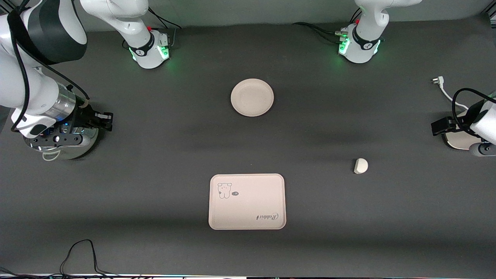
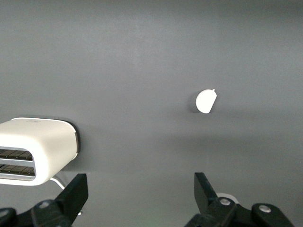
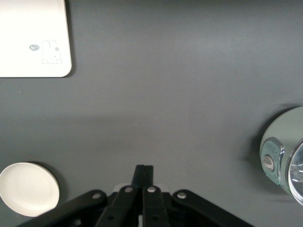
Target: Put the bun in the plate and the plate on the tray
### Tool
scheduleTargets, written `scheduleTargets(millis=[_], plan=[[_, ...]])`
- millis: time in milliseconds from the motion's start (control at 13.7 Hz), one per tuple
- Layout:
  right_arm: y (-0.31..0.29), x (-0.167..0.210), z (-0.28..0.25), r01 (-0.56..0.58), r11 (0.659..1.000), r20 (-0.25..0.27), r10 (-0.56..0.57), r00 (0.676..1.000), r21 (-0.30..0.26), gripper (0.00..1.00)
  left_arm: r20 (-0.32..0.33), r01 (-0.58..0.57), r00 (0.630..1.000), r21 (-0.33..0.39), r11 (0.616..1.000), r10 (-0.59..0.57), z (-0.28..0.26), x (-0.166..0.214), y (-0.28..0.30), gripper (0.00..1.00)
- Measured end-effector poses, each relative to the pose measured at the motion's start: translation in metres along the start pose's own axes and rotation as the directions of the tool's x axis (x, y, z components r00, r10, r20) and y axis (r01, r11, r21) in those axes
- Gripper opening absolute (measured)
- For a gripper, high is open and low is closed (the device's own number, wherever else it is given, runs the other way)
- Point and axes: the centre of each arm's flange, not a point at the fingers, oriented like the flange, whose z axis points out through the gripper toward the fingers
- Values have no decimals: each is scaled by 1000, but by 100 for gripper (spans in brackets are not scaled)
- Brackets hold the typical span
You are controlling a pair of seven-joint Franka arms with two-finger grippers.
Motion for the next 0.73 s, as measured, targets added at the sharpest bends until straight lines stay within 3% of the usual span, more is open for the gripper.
scheduleTargets(millis=[366,732], plan=[[10,0,7,-17,1000,17,17,1000,-3,1,-5,-32,999,1,999,32,-3,0,0,100],[9,0,9,-17,1000,20,17,1000,-4,48,-7,-41,999,1,999,41,-3,0,1,100]])
